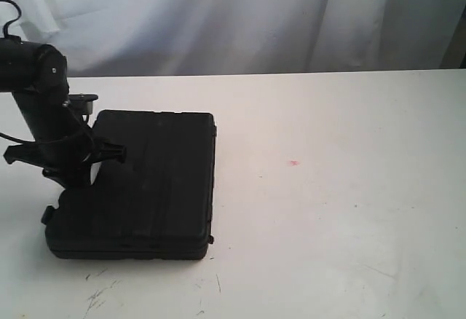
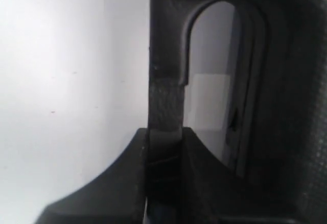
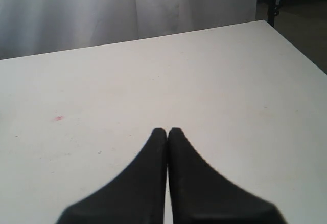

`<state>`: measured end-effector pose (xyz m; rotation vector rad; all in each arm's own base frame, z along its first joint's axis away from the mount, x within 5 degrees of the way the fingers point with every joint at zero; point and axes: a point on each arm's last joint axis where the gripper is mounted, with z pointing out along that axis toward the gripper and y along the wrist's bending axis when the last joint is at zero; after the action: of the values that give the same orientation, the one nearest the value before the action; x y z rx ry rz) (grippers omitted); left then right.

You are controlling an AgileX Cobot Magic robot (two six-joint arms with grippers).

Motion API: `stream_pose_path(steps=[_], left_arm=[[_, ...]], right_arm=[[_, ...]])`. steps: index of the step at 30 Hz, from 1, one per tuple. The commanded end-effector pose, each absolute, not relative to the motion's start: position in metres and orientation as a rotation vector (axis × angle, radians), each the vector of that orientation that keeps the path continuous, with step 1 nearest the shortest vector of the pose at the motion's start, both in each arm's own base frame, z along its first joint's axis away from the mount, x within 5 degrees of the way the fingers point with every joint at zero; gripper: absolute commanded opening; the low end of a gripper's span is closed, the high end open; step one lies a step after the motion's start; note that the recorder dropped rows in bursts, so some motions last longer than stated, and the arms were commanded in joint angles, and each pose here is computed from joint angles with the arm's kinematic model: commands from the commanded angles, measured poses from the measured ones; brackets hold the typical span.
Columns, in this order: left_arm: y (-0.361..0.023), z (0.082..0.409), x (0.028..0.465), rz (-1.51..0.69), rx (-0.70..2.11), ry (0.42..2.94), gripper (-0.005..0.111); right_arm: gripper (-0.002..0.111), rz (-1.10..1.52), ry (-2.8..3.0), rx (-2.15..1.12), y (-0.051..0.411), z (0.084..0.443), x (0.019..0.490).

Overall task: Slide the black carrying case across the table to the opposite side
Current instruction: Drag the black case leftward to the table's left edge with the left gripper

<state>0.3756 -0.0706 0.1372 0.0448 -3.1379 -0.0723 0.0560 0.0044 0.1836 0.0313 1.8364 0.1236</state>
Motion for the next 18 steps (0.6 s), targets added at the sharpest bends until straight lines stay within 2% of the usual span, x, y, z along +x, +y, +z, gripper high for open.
stream_pose_path(steps=[1, 10, 18], left_arm=[[-0.045, 0.147, 0.375, -0.162, 0.075, -3.115, 0.0], [-0.01, 0.147, 0.376, -0.23, 0.117, -3.091, 0.0], [-0.011, 0.147, 0.377, -0.217, 0.08, -3.102, 0.0]], right_arm=[[0.0, 0.109, 1.833, 0.032, 0.004, 0.183, 0.056], [0.0, 0.109, 1.833, 0.032, 0.004, 0.183, 0.056], [0.0, 0.109, 1.833, 0.032, 0.004, 0.183, 0.056]])
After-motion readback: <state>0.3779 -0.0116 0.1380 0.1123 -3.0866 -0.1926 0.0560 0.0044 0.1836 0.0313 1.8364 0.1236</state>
